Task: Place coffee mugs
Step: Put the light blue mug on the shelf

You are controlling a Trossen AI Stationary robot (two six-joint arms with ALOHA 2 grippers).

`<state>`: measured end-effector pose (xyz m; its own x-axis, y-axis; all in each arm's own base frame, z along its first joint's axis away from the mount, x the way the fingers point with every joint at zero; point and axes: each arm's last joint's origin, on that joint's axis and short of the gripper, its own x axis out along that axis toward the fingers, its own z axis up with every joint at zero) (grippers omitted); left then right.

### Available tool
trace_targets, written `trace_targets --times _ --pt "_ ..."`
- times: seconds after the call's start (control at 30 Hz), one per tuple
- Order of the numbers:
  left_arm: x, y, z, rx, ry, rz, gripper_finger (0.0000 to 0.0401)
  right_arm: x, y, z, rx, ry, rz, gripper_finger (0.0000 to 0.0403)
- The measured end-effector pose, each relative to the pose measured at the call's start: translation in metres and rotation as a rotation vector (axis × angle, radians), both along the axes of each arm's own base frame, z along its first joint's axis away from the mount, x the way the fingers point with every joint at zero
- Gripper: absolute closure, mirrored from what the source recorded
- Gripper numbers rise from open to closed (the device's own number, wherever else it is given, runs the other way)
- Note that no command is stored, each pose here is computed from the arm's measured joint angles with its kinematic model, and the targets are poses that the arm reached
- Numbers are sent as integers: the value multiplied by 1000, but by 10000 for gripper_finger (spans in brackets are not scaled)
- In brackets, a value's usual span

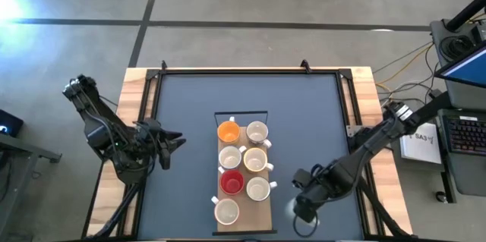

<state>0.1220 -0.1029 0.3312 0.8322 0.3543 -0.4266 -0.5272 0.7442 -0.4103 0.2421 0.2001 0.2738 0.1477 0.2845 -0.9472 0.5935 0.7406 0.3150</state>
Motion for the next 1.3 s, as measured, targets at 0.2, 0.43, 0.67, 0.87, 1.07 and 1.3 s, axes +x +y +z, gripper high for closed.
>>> trace_targets --times 0.2,0.43,0.67,0.87,1.07,1.3 --pt "-3 3 2 5 6 -15 281 17 -4 -4 -6 12 -44 389" --pt "-9 10 7 -2 -10 -25 281 36 -3 -5 -30 17 -20 389" --pt "-13 15 10 13 -10 -45 281 52 -4 -2 -20 -7 -18 389" --pt "-15 17 11 6 1 -66 281 64 -8 -3 -24 -14 -21 390" --pt "-18 19 12 10 13 -91 281 73 -9 -1 -12 -31 -21 390" --pt "-21 23 14 12 8 -105 281 75 -9 3 4 -31 -41 390"
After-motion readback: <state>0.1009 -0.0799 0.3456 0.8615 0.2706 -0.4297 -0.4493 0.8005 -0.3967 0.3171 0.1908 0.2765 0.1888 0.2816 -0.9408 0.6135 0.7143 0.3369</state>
